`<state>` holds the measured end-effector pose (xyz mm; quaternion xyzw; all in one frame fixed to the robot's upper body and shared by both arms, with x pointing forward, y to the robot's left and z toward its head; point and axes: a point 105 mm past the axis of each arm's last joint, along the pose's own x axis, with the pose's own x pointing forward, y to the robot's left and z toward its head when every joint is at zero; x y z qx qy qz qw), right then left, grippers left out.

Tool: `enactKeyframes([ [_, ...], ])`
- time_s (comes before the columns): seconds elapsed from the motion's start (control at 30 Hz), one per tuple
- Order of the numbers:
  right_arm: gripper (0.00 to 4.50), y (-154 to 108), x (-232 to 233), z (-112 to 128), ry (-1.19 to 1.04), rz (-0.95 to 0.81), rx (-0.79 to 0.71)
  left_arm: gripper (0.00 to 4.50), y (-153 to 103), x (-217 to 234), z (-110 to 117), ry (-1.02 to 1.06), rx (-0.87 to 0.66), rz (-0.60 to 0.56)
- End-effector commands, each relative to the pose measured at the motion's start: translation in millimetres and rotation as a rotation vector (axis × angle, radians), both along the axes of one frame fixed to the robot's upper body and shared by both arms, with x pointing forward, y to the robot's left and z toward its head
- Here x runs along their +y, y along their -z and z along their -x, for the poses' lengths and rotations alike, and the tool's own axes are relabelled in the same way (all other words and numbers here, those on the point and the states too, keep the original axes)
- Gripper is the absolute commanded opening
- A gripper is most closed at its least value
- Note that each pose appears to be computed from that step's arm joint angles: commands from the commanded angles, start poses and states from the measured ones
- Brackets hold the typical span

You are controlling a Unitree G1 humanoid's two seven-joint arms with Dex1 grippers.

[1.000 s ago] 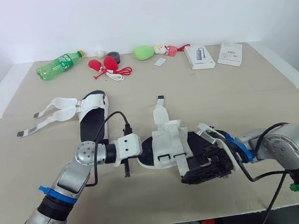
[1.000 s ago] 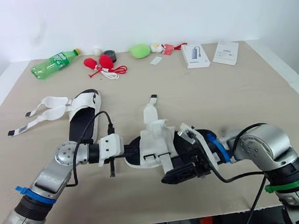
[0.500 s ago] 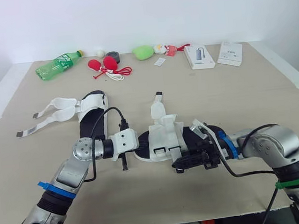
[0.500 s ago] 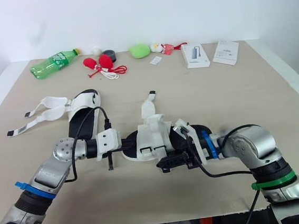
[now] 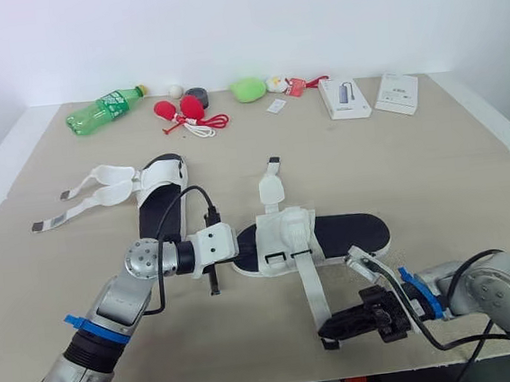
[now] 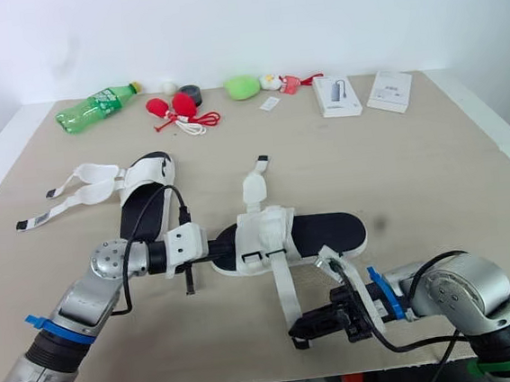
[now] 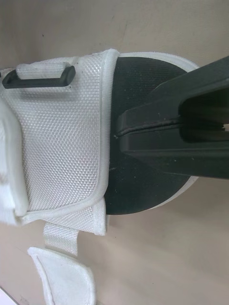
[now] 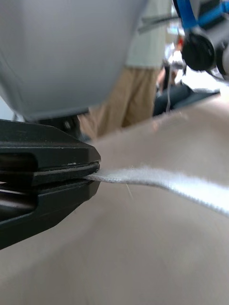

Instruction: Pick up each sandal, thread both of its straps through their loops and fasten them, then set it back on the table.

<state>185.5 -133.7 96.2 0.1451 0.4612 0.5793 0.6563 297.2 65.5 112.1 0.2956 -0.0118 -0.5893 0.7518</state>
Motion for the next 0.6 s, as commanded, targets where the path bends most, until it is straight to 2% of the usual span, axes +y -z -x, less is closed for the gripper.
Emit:
enactKeyframes([
  [0.03,0.1,-10,3,9,-0.062,-0.026,0.003,0.0,8,-4,6,0.031,0.027,-0.03],
  [0.17,0.1,-11,6,6,-0.062,-0.036,-0.047,0.0,9,-3,6,0.027,0.028,-0.029],
  [0.23,0.1,-13,6,9,-0.07,-0.04,0.018,0.0,9,-3,6,0.026,0.03,-0.029],
  [0.3,0.73,-22,8,18,-0.143,-0.064,0.059,0.0,10,-2,6,0.024,0.032,-0.029],
  [0.33,0.9,-25,7,20,-0.165,-0.06,0.057,0.0,10,-2,6,0.023,0.032,-0.03],
  [0.4,1.86,-30,6,16,-0.179,-0.047,0.019,0.0,10,-2,6,0.022,0.032,-0.03],
  [0.43,1.86,-36,5,12,-0.19,-0.047,-0.024,0.0,10,-2,5,0.021,0.032,-0.031],
  [0.47,2.49,-41,3,3,-0.194,-0.025,-0.101,0.0,10,-2,5,0.021,0.032,-0.031],
  [0.5,2.49,-47,1,-7,-0.21,-0.006,-0.207,0.0,10,-2,5,0.022,0.03,-0.031],
  [0.6,3.66,-73,-3,-30,-0.342,-0.004,-0.558,0.0,9,-3,4,0.026,0.029,-0.03],
])
